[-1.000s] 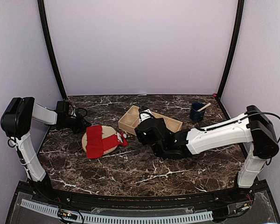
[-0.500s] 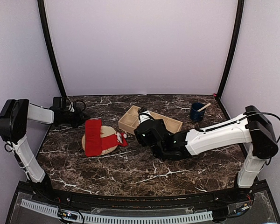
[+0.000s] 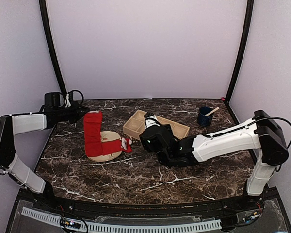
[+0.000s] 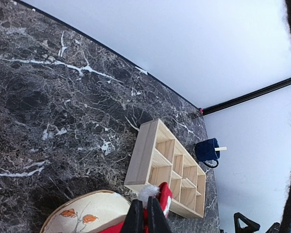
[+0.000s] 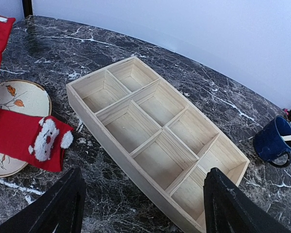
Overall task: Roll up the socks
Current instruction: Place the sock at the center of the board.
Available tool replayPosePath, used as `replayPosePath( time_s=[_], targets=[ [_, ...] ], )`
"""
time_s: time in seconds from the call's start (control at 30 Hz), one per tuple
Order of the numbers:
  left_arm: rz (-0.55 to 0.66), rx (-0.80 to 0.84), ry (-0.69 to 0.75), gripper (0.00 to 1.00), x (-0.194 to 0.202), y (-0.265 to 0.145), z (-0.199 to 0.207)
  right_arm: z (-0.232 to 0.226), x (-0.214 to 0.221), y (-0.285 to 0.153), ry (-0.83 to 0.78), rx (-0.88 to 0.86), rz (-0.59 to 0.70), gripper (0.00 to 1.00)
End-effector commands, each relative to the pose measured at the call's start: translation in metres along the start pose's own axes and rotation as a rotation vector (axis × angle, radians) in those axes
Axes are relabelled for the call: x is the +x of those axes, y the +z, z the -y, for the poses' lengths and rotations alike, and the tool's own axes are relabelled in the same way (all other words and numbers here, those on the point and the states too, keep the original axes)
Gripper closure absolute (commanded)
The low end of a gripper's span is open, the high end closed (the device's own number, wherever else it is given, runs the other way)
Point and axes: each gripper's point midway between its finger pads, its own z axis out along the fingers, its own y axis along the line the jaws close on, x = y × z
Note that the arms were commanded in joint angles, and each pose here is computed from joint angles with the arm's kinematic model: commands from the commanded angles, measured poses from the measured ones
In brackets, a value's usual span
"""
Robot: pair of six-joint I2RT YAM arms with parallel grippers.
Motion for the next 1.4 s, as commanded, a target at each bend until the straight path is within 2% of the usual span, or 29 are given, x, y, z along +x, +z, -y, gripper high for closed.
replayPosePath(
  time_s=[0.0,0.17,0.3,0.67,0.97,1.07,1.1,1.2,1.27,1.37],
  targets=[
    [0.037,-0.012,0.136,1.00,0.012,-0.020,0.033,0.007,-0.013,-0.010,0.068,0.014,0.030,0.22],
    [0.069,-0.025,0.227,1.00,0.048,-0.024,0.073,0.023,-0.013,-0.019,0.130,0.034,0.033,0.22],
    [0.089,-0.055,0.263,1.00,0.087,-0.019,0.085,0.041,-0.007,-0.028,0.174,0.060,0.026,0.22],
    [0.088,-0.095,0.521,1.00,0.220,0.019,0.126,0.089,0.029,-0.053,0.253,0.122,-0.007,0.22],
    [-0.010,-0.111,0.632,0.99,0.302,0.029,0.136,0.093,0.044,-0.053,0.251,0.129,-0.029,0.21],
    [-0.057,-0.113,0.637,0.94,0.317,0.025,0.131,0.090,0.046,-0.052,0.245,0.126,-0.037,0.21],
    [-0.073,-0.109,0.638,0.89,0.322,0.023,0.128,0.089,0.046,-0.051,0.245,0.123,-0.039,0.21],
    [-0.107,-0.088,0.633,0.70,0.331,0.016,0.127,0.087,0.046,-0.049,0.239,0.123,-0.042,0.21],
    [-0.131,-0.077,0.622,0.53,0.336,0.011,0.124,0.085,0.046,-0.049,0.236,0.118,-0.044,0.20],
    [-0.147,-0.069,0.613,0.49,0.338,0.003,0.123,0.083,0.047,-0.048,0.229,0.113,-0.052,0.20]
  ],
)
